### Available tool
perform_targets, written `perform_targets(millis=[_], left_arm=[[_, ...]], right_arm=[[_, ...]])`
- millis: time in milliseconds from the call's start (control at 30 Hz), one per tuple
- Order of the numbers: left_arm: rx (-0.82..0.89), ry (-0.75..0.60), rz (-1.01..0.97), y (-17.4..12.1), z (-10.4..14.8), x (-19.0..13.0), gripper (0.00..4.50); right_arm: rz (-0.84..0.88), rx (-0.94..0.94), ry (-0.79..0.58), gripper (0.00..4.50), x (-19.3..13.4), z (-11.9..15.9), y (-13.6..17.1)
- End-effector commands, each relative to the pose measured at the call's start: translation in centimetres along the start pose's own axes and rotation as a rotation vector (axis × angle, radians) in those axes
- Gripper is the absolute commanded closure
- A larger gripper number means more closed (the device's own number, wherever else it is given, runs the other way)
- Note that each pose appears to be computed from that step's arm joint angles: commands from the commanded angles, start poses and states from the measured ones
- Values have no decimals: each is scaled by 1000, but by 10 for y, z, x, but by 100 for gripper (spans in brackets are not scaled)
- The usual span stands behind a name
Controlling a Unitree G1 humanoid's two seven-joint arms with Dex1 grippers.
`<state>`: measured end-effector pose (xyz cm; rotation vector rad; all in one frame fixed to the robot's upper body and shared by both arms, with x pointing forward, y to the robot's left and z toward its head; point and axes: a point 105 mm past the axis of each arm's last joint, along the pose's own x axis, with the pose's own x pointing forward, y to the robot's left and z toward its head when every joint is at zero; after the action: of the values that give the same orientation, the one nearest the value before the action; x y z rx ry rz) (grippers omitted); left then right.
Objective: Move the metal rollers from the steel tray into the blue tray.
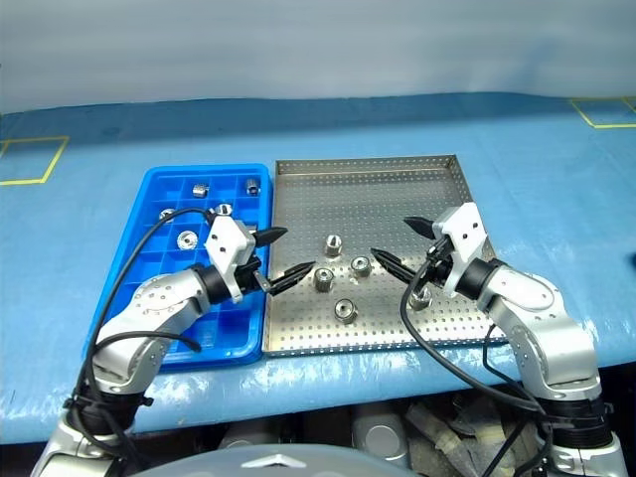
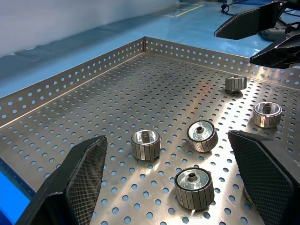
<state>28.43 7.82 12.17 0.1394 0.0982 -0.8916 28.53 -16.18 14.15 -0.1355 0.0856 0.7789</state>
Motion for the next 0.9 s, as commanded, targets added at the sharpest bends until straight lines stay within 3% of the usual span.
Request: perform_targets(millis=[33,533,667,900], left_arm=[[36,-44,-8,-4,12,-1,0],[86,-39,-4,-4,16,-1,0],[175,13,-46,-12,13,5,0],[176,91,-64,-14,0,23,0]], right_arm=[[-3,-29,-26,2,1,9,-1],[-5,-29,-6,2,6,3,-1],[-8,-32,-6,2,7,2,0],[-24,-32,0,2,5,-2,1]])
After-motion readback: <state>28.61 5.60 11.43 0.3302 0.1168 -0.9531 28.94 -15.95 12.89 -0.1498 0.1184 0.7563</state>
